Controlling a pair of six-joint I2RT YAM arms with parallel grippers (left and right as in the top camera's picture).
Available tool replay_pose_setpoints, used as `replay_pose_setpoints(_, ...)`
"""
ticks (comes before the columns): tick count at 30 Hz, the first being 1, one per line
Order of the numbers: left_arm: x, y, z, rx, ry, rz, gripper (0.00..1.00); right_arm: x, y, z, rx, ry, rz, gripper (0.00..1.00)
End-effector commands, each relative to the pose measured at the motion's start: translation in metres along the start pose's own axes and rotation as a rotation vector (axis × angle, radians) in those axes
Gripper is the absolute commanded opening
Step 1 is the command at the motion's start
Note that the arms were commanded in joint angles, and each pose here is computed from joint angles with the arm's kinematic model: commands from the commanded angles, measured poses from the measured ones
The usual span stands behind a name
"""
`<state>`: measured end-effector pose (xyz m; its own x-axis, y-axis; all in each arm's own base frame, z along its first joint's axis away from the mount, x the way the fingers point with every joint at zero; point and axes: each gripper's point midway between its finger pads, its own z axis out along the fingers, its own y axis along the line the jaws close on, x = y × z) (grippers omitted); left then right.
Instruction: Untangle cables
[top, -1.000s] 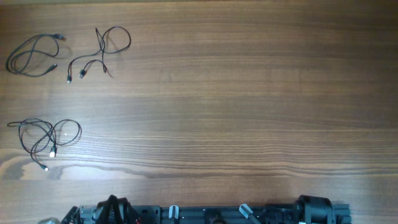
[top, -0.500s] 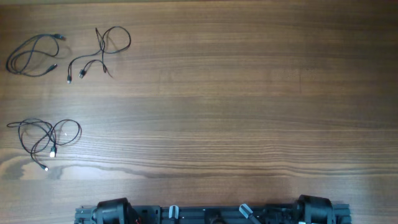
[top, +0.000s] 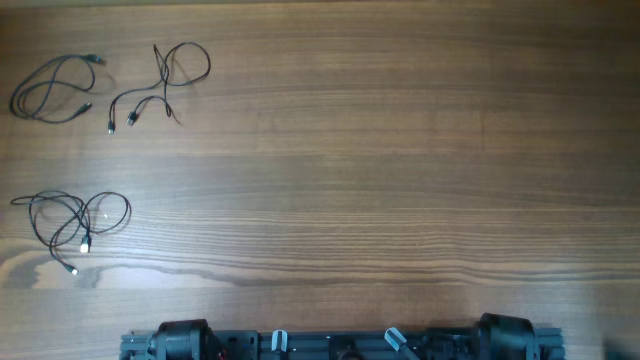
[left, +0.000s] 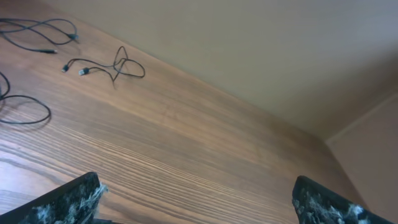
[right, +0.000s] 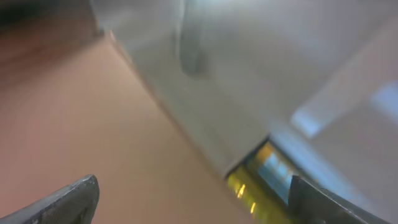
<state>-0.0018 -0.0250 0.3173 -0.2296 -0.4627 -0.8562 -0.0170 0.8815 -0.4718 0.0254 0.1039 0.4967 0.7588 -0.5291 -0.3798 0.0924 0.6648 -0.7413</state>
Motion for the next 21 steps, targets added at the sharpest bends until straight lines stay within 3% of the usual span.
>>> replay_pose_setpoints(1, 0.006, -0.002, -0.002, 0.014, 0.015, 0.003, 1.00, 0.102, 0.020, 0.019, -0.004, 0.234, 0.139, 1.00)
replay_pose_setpoints(4, 0.015, 0.003, -0.003, -0.005, 0.054, -0.004, 1.00, 0.166, 0.045, 0.027, -0.017, 0.352, 0.371, 1.00)
replay_pose_setpoints(9, 0.034, 0.012, -0.004, -0.043, 0.128, -0.017, 1.00, 0.234, 0.058, 0.031, 0.129, 0.491, 0.802, 1.00)
replay_pose_setpoints(16, 0.034, 0.013, -0.004, -0.045, 0.131, -0.017, 1.00, 0.257, 0.073, 0.029, 0.121, 0.573, 0.899, 1.00)
replay_pose_setpoints(21, 0.034, 0.013, -0.004, -0.044, 0.131, -0.017, 1.00, 0.276, 0.105, 0.008, 0.102, 0.730, 1.048, 1.00)
